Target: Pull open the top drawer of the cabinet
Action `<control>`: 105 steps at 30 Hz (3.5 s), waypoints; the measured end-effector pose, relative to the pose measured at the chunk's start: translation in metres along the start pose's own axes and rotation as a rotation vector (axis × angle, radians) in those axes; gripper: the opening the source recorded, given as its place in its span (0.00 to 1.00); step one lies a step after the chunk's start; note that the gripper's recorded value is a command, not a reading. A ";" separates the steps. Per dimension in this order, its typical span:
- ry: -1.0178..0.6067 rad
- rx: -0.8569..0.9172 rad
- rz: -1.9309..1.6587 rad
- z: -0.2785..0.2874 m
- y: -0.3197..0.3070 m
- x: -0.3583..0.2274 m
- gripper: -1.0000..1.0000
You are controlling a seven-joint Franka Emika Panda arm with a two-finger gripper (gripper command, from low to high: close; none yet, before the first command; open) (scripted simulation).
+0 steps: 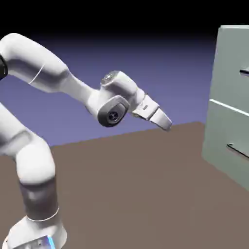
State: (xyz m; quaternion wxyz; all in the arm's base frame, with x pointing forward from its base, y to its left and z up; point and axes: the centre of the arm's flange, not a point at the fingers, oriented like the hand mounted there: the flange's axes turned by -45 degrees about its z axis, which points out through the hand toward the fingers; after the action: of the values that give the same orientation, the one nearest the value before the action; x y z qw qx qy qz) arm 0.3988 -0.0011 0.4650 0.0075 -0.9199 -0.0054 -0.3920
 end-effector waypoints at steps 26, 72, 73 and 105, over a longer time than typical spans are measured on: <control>0.234 0.141 0.928 0.080 0.119 0.163 0.50; 0.617 0.583 1.485 0.214 0.021 0.321 0.50; 0.615 0.584 1.484 0.217 0.019 0.323 0.50; 0.612 0.585 1.483 0.102 0.014 0.211 0.00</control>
State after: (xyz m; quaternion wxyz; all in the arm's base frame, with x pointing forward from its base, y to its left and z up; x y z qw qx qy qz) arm 0.6182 -0.0128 0.5465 0.5004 -0.5000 0.4996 -0.4999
